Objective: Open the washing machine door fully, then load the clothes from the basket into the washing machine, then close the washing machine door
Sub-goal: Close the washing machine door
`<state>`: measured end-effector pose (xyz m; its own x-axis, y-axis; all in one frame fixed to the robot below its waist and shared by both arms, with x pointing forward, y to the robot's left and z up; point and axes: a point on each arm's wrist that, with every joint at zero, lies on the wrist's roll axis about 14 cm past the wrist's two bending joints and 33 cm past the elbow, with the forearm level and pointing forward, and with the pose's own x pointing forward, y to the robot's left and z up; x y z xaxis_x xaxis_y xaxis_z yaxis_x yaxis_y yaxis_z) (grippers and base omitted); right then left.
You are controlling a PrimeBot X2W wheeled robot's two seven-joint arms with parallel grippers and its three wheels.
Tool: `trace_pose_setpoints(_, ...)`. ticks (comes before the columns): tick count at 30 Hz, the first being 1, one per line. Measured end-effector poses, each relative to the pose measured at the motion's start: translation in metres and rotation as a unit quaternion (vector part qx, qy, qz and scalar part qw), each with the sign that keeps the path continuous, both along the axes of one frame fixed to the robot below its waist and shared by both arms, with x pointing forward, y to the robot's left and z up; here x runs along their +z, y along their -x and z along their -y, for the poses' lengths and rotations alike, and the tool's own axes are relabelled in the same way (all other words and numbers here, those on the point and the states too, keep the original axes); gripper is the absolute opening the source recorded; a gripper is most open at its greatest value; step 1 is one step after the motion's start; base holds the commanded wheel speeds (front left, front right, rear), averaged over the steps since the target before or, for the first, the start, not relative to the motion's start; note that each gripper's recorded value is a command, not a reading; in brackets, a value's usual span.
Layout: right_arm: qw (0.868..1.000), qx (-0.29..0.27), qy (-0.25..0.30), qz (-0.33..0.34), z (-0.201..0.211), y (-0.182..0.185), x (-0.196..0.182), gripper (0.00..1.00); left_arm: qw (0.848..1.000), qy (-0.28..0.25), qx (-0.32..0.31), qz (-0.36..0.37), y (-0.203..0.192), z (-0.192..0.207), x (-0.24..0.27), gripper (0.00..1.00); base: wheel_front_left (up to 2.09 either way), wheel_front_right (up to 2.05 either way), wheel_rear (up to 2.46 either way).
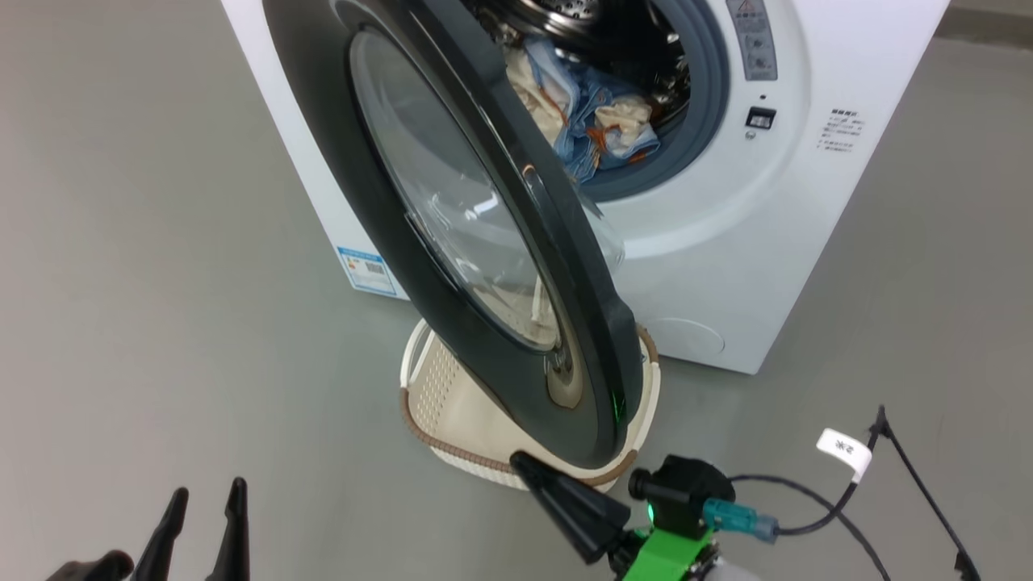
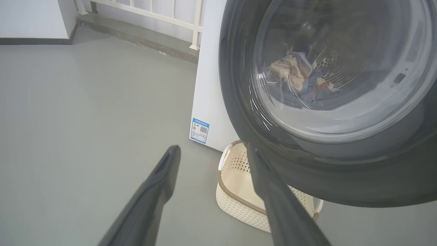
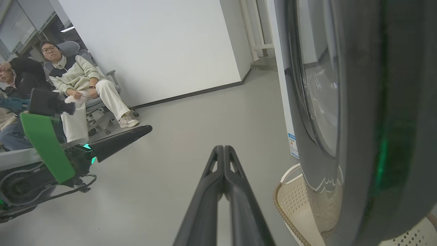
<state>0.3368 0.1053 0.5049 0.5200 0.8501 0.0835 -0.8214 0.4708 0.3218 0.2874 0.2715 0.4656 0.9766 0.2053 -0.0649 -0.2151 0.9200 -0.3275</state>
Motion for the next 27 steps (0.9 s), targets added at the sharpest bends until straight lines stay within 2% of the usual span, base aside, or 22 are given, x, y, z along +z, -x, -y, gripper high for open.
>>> trace_pose_setpoints(11,1.0,-0.018,0.004,-0.014,-0.001,-0.026,-0.012,0.0,1.0,-0.002,0.0,-0.009,-0.012,-0.001,-0.003,1.0,0.0,0.0,0.0)
trace_pose_setpoints(27,0.998,-0.067,0.004,-0.018,0.018,-0.058,-0.018,0.0,1.0,0.002,-0.008,-0.012,-0.029,0.001,-0.005,1.0,0.0,0.0,0.0)
